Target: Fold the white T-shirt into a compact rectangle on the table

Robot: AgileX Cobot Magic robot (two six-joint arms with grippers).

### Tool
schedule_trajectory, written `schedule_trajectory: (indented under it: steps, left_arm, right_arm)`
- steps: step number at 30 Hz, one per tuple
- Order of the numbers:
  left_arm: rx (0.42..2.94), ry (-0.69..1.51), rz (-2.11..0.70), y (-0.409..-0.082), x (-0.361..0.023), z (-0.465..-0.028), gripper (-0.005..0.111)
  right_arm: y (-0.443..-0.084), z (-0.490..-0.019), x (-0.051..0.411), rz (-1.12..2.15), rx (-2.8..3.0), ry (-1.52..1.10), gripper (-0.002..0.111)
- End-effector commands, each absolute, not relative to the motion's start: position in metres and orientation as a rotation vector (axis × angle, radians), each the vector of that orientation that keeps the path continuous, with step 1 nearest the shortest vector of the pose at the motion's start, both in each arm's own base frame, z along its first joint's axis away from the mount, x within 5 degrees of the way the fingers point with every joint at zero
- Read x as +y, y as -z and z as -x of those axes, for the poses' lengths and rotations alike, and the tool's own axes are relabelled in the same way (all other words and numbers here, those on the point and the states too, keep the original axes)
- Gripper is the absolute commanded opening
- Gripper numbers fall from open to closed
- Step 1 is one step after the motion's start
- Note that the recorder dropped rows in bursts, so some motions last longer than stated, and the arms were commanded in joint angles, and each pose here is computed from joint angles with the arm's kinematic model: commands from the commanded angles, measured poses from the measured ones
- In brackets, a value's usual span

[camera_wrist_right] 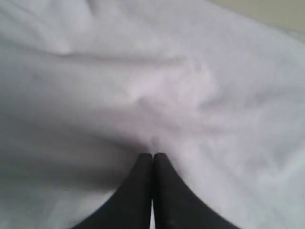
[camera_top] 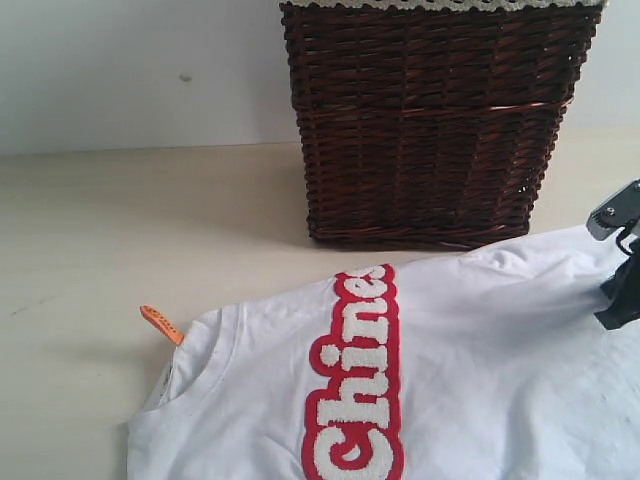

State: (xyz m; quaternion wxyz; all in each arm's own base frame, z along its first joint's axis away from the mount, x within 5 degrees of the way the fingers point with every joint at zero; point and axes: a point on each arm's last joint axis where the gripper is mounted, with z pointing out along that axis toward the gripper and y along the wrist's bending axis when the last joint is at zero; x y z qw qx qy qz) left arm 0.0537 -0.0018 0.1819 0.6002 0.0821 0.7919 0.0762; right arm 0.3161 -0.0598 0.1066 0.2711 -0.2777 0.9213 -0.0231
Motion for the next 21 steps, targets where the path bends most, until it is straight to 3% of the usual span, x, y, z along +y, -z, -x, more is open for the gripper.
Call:
schedule_trajectory:
  steps: [1,4,8,11,15,21]
  left_arm:
    - [1.831,-0.169,-0.189,-0.181,-0.002,-0.053,0.0]
    - [1.831,-0.169,-0.189,-0.181,-0.002,-0.053,0.0]
    - [1.831,-0.169,-0.189,-0.181,-0.002,-0.053,0.0]
    - [1.831,-0.169,-0.189,-0.181,-0.002,-0.053,0.0]
    - [1.831,-0.169,-0.189,-0.181,-0.002,-0.053,0.0]
    - [1.831,-0.169,-0.189,-0.181,-0.002,-0.053,0.0]
  right_arm:
    - [-0.162,-0.309,-0.058,0.734,2.33,0.161,0.013]
    - [-0.216,-0.299,-0.051,0.586,2.179,0.154,0.021]
    - [-0.298,-0.262,-0.04,-0.016,1.895,-0.104,0.025]
    - [-0.331,-0.222,-0.024,-0.065,1.74,-0.228,0.025]
    - [-0.327,-0.173,-0.006,0.083,1.656,-0.188,0.025]
    - [-0.265,-0.114,0.007,0.306,1.641,0.045,0.03]
